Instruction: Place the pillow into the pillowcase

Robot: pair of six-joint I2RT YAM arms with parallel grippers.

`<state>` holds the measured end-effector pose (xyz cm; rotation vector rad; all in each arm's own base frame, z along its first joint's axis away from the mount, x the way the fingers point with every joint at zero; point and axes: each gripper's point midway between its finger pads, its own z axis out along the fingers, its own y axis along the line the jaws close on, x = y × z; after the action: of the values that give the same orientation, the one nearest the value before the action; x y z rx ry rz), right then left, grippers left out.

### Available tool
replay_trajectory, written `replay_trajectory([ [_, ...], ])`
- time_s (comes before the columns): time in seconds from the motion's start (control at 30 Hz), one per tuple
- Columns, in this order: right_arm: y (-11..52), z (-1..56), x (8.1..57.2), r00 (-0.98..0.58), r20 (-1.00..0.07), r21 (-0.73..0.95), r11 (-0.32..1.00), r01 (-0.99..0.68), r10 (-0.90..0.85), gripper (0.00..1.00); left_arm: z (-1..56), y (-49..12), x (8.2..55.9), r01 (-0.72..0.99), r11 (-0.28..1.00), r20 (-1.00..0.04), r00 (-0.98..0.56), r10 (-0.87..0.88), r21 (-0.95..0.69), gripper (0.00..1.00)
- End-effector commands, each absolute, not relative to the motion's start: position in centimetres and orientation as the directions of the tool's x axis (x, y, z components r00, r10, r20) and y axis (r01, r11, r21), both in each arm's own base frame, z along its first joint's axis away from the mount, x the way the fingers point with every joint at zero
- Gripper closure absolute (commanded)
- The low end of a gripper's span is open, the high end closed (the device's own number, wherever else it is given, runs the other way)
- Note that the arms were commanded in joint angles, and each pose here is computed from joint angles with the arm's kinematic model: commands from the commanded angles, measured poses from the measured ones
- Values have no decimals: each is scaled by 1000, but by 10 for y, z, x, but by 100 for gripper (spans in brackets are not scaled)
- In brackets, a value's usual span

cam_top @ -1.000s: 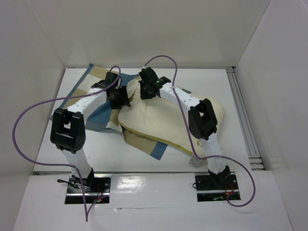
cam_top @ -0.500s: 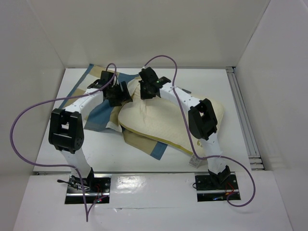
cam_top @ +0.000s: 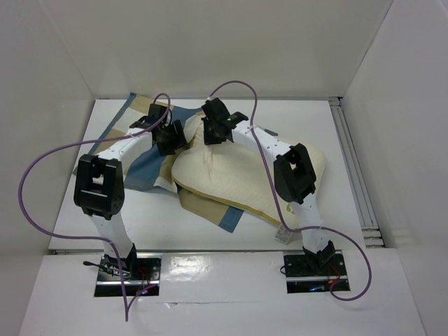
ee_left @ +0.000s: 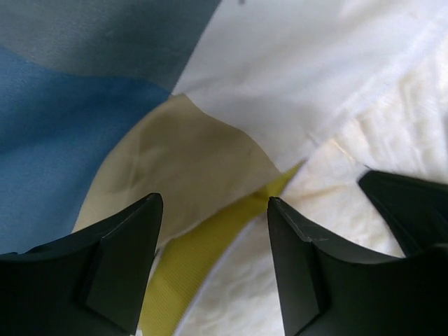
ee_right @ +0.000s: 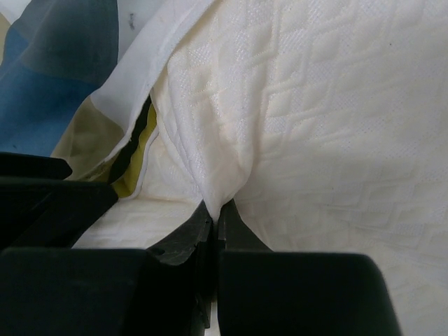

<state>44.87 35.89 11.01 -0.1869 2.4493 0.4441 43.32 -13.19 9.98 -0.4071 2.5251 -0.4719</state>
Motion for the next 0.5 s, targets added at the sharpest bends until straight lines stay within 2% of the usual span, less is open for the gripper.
replay_trajectory([
  [0.0,376,148,438,-757,-653,317,900,-300,-23,100,95,-127,441,-200,909,-464,-807,-365,-367,26],
  [0.13,376,148,438,-757,-653,317,900,-300,-23,100,83,-122,440,-216,918,-456,-815,-356,-332,34],
  [0.27,374,147,440,-754,-656,310,904,-294,-21,100,92,-123,436,-211,922,-465,-813,-350,-325,81],
  [0.3,374,147,440,-754,-656,310,904,-294,-21,100,99,-123,436,-200,925,-475,-811,-341,-323,100],
  [0.47,375,146,443,-756,-655,309,909,-281,-11,100,138,-115,423,-169,938,-522,-793,-313,-304,100],
])
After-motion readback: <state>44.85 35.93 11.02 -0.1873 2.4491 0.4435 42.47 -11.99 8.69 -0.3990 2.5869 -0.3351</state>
